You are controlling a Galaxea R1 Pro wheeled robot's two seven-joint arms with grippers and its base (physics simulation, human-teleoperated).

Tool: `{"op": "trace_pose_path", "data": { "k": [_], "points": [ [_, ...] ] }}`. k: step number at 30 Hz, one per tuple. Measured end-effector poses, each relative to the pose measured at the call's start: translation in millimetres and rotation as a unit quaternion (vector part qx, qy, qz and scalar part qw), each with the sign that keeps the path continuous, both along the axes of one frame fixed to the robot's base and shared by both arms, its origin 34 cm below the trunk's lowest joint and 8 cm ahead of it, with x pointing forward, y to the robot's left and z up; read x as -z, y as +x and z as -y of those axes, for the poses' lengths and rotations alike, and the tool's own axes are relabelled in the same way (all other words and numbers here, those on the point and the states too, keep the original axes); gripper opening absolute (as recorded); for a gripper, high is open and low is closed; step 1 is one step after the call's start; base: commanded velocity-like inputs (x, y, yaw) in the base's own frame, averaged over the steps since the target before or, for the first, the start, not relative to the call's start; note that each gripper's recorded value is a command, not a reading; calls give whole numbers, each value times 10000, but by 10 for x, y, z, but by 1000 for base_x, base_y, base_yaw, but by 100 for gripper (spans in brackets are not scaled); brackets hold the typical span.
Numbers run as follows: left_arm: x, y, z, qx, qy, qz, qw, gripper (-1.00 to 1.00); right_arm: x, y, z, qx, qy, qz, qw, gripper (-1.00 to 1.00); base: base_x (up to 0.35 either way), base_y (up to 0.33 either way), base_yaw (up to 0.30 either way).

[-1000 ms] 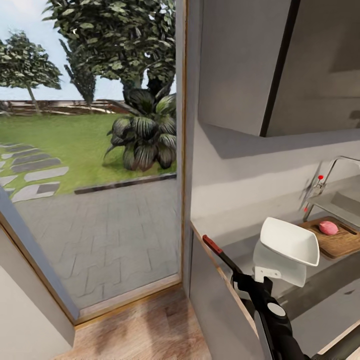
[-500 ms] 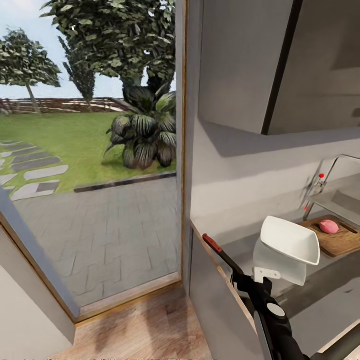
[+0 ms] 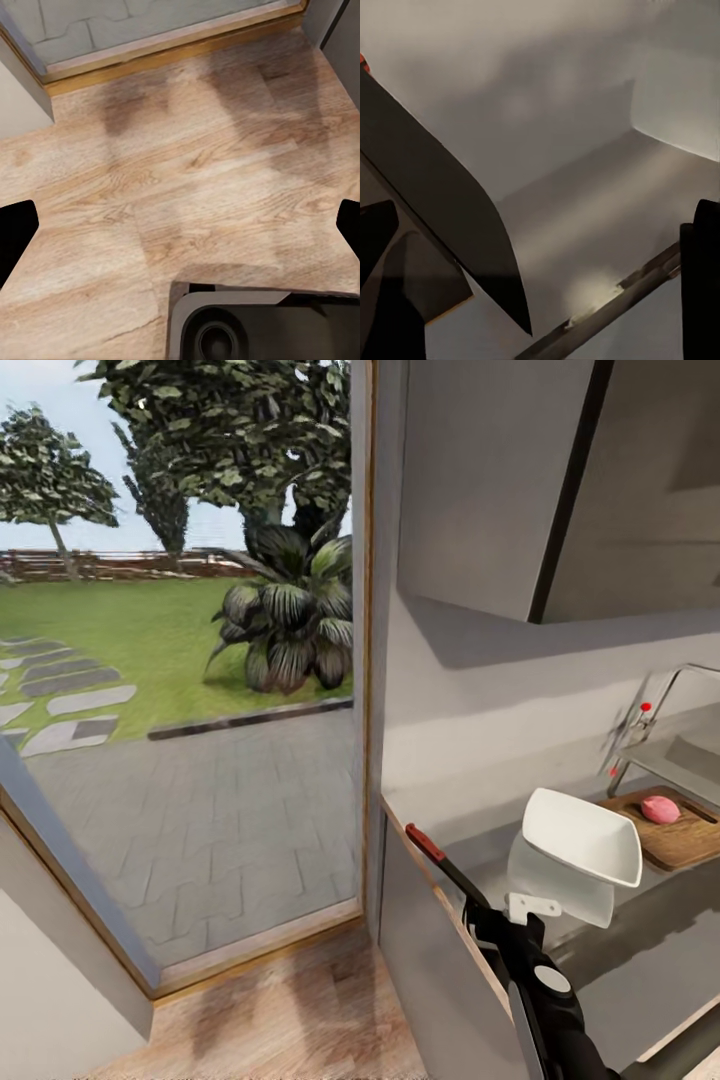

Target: In the kitchen, take the Vidalia onion out of the sink, dice it on the chopping board with the paring knife, put the diced onion into the bowl on the countertop, then place both the paring knife and the chopping board into the sink.

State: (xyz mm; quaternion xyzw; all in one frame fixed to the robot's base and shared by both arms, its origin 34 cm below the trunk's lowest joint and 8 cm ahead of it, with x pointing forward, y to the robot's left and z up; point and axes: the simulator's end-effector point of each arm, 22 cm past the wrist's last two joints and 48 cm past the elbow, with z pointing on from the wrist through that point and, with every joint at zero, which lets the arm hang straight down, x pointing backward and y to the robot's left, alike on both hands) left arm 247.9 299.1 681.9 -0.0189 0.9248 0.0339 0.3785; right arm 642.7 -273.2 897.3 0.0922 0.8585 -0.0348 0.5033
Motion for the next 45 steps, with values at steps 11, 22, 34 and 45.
{"op": "trace_pose_path", "data": {
  "k": [11,22,34,45],
  "points": [
    [4,-10,1,5,1,-17,10000,100,0,3,4,3,-4,1,10000,100,10,0,0],
    [5,-11,1,5,1,-21,10000,100,1,3,7,4,-12,-1,10000,100,58,0,0],
    [6,-11,2,7,1,-22,10000,100,1,3,7,3,-12,-1,10000,100,1,0,0],
    [5,-12,2,8,1,-22,10000,100,1,0,12,9,-24,-4,10000,100,50,0,0]
  ]
}}
